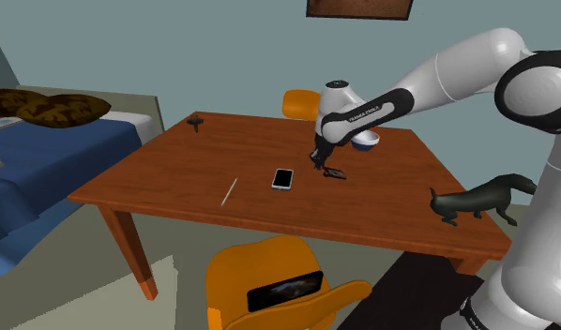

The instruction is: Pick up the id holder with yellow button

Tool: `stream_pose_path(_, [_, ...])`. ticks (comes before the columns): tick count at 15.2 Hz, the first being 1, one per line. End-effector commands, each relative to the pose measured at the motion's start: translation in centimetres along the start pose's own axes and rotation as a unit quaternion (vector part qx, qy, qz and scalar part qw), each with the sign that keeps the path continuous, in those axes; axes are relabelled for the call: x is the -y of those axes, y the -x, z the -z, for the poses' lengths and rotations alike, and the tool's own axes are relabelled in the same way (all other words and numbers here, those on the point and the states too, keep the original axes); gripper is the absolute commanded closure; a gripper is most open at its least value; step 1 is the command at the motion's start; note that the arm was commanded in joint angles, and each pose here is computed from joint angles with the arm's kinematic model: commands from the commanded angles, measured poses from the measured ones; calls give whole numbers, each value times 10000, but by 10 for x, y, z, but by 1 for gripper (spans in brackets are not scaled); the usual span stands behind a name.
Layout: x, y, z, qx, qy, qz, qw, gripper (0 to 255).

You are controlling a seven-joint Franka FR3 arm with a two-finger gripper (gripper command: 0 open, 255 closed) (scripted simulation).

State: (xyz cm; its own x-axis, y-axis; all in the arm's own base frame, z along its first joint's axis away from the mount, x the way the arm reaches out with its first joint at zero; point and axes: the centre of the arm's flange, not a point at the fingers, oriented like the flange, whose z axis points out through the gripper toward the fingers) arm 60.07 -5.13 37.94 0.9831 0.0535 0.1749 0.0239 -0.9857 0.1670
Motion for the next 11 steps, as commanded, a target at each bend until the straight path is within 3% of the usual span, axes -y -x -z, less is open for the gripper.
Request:
stream_pose_path(1, [-1, -2, 11, 2, 0, 1, 10000, 255])
stream_pose_path(11, [-9, -9, 52, 2, 0, 1, 10000, 255])
